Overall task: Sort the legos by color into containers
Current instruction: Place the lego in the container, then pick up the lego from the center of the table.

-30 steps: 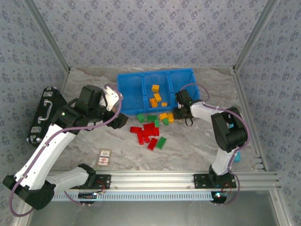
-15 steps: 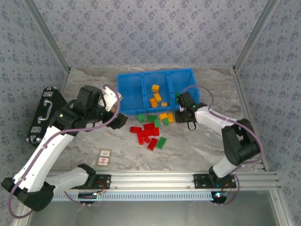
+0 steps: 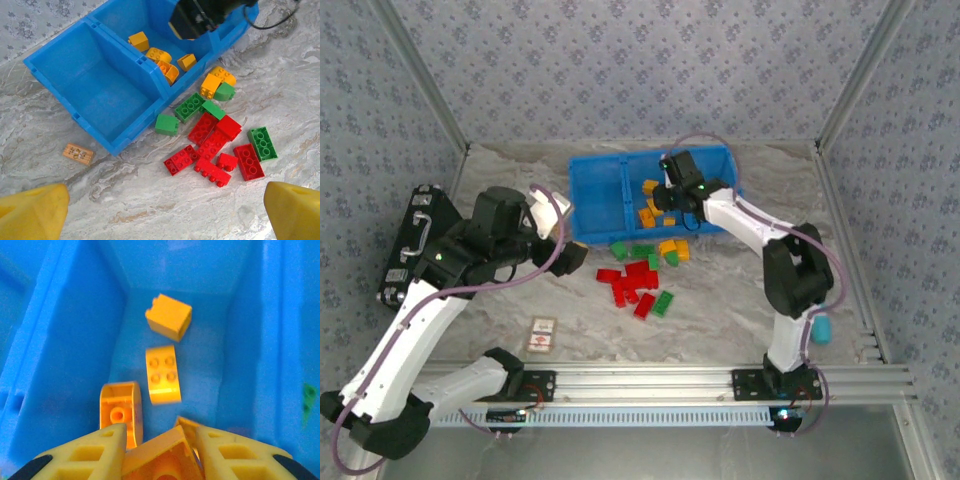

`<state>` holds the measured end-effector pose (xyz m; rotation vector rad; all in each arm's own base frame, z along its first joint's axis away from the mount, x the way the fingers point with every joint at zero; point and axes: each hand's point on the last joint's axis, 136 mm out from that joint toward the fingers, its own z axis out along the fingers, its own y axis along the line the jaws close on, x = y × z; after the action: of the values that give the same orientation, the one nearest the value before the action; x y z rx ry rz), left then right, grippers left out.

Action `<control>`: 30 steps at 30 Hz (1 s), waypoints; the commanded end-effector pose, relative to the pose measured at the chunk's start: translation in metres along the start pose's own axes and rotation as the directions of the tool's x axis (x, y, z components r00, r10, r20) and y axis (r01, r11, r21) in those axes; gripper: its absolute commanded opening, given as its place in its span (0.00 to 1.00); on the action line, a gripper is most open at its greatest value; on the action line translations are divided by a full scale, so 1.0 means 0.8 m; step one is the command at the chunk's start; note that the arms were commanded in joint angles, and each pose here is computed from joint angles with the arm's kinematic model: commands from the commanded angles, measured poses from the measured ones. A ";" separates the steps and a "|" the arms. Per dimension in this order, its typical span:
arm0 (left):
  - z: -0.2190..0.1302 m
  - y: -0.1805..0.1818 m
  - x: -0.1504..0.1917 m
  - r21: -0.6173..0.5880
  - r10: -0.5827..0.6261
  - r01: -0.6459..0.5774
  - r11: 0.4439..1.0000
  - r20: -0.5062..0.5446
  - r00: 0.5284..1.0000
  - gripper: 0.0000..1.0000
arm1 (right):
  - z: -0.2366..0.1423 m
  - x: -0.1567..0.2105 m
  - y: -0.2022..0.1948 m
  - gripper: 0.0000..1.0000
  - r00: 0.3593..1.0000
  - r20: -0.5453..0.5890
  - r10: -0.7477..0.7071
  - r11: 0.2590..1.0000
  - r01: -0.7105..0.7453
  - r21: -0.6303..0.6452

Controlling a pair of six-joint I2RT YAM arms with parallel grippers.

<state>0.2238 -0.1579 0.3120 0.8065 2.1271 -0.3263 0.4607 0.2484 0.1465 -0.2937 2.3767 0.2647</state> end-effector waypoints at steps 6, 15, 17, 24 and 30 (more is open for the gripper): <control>-0.018 0.002 -0.006 -0.011 -0.005 0.005 1.000 0.049 0.999 1.00 | 0.027 -0.037 -0.005 0.50 0.999 0.029 -0.018 1.000 0.018 -0.004; -0.025 0.004 -0.005 -0.026 -0.006 0.008 1.000 0.057 0.998 1.00 | -0.038 0.020 -0.008 0.59 0.997 -0.023 -0.076 0.997 0.077 0.023; -0.030 0.004 -0.007 -0.030 0.001 0.001 1.000 0.064 0.998 1.00 | -0.054 0.050 -0.005 0.59 0.994 -0.058 -0.093 0.995 0.094 0.016; -0.030 0.004 -0.008 -0.027 -0.001 0.003 1.000 0.066 0.998 1.00 | -0.067 0.151 -0.005 0.60 0.983 -0.181 -0.044 0.998 0.050 0.033; -0.023 -0.004 -0.007 0.008 -0.016 0.015 1.000 0.079 0.997 1.00 | -0.057 0.187 -0.009 0.69 0.975 -0.219 -0.030 0.997 0.046 0.066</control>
<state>0.2149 -0.1516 0.3223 0.7827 2.0919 -0.3341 0.3272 0.2135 0.0818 -0.4096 2.5801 0.1637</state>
